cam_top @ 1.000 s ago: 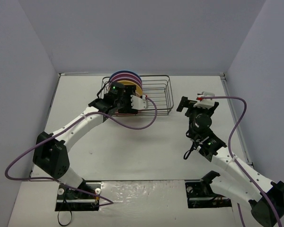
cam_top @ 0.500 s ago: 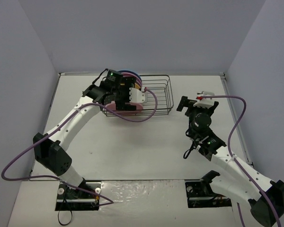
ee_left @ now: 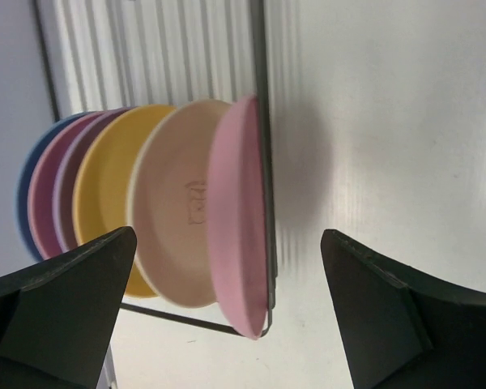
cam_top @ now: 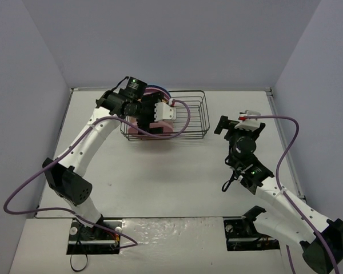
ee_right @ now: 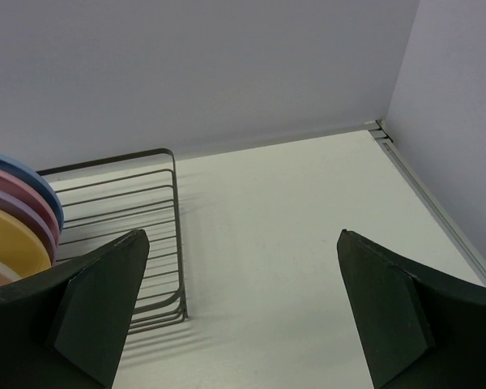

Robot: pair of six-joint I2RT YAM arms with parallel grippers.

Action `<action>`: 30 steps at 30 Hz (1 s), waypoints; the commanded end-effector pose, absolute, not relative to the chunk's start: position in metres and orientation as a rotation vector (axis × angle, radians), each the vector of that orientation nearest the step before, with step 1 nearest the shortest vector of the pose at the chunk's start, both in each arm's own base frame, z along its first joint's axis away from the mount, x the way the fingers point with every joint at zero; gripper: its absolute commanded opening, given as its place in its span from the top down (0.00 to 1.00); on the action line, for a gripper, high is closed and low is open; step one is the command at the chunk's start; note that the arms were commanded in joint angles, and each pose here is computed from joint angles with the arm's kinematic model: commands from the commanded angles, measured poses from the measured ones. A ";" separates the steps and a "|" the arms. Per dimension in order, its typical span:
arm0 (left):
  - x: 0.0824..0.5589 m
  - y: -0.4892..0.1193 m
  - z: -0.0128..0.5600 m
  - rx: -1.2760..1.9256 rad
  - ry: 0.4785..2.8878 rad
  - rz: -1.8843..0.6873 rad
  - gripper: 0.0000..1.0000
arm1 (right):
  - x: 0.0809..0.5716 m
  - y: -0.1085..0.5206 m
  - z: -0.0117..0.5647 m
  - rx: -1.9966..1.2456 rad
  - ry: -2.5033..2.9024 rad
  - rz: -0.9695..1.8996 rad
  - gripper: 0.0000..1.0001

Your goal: Load the plates into the dish rack

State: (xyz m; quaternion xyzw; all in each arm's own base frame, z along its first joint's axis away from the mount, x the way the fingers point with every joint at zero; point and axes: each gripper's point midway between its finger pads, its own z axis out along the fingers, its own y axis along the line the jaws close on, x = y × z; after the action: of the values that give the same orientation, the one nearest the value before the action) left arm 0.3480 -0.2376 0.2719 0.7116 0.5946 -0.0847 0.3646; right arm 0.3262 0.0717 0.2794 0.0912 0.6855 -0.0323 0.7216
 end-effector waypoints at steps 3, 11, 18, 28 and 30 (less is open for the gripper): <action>0.409 -0.206 0.457 0.828 1.474 -0.083 0.03 | 0.325 0.046 0.309 0.426 1.440 -0.084 0.00; 0.417 -0.144 0.509 0.239 1.510 -0.163 0.03 | 0.324 0.028 0.297 0.546 1.484 -0.178 0.00; 0.439 -0.001 0.395 -0.491 1.765 -0.065 0.03 | 0.318 0.007 0.294 0.642 1.473 -0.195 0.00; 0.389 0.101 0.276 -0.888 1.881 0.089 0.03 | 0.338 0.015 0.279 0.562 1.601 -0.202 0.00; 0.383 0.102 0.274 -0.887 1.890 0.112 0.03 | 0.339 0.017 0.280 0.566 1.607 -0.190 0.00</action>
State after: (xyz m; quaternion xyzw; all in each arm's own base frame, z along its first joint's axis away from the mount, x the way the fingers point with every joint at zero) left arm 0.3867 0.1039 0.2082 -0.3527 0.8344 0.0552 0.4199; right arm 0.3307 0.0110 0.2632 0.2309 0.7197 -0.1087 0.6456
